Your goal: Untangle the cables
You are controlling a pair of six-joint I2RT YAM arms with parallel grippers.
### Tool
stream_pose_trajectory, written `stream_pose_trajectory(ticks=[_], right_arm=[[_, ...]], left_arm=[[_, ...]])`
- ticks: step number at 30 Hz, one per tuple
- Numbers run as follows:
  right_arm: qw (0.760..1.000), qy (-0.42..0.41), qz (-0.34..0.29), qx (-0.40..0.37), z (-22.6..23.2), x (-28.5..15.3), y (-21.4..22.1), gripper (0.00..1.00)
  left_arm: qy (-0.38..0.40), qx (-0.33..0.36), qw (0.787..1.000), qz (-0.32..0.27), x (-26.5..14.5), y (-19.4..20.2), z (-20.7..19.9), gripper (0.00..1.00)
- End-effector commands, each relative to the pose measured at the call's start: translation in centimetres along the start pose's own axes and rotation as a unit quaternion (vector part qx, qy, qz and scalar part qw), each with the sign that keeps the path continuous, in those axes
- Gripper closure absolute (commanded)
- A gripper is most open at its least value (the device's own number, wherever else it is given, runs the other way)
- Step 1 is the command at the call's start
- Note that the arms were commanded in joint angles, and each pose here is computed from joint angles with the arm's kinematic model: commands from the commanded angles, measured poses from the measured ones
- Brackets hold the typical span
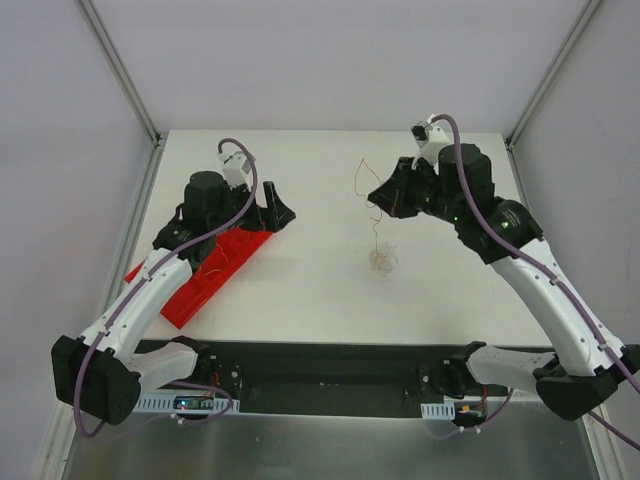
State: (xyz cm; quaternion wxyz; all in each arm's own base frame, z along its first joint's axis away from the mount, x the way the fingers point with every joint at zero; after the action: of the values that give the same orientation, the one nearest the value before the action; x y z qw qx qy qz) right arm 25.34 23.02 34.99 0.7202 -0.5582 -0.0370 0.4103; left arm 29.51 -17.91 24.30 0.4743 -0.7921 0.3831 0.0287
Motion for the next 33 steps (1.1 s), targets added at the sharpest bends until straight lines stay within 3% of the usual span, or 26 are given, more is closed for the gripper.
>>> stream_pose_trajectory(ticks=[1,8,11,16,21,24,26,28,30,33], right_arm=[[0.995,-0.058,-0.071,-0.043,3.2,-3.9,-4.8,1.0],[0.982,-0.067,-0.159,-0.073,5.0,-10.1,-9.1,1.0],[0.982,-0.062,-0.161,-0.071,5.0,-10.9,-9.3,1.0],[0.98,-0.078,-0.173,-0.058,5.7,-11.7,-9.8,1.0],[0.976,-0.091,-0.195,-0.045,6.4,-12.4,-10.9,1.0],[0.97,-0.092,-0.221,-0.042,7.0,-14.1,-12.6,1.0],[0.965,-0.088,-0.243,-0.043,7.3,-15.5,-14.0,1.0],[0.956,-0.087,-0.274,-0.05,7.9,-17.4,-15.9,1.0],[0.949,-0.078,-0.299,-0.06,8.1,-18.9,-17.7,1.0],[0.937,-0.077,-0.333,-0.067,8.8,-21.5,-19.6,1.0]], left_arm=[[0.115,0.014,0.993,0.001,0.0,-0.2,-3.3,0.05],[0.307,0.021,0.951,-0.01,-0.9,0.6,-8.5,0.06],[0.311,0.004,0.949,-0.053,0.8,1.5,-10.2,0.03],[0.299,0.052,0.946,-0.109,5.3,4.9,-15.2,0.01],[0.356,0.01,0.933,-0.051,12.0,8.8,-19.3,0.02],[0.4,-0.038,0.916,-0.007,14.7,11.2,-21.2,0.19],[0.362,-0.088,0.928,0.015,17.2,12.5,-19.9,0.41],[0.318,-0.108,0.941,0.039,19.5,13.5,-18.4,0.58],[0.276,-0.101,0.954,0.063,21.4,14.0,-17.7,0.67],[0.267,-0.124,0.953,0.077,23.0,14.0,-17.3,0.83]])
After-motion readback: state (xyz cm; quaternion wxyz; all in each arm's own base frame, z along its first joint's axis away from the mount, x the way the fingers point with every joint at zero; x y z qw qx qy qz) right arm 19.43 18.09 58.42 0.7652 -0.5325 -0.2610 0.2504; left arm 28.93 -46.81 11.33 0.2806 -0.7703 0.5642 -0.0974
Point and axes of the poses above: each gripper's point midway between its finger pads, its own x axis out along the fingers, its own z axis along the line the jaws close on, y = z × x, the point moved 1 cm from there along -x, back along the fingers, and after that the axes turned 6 degrees about -x, right-handed, at the moved point
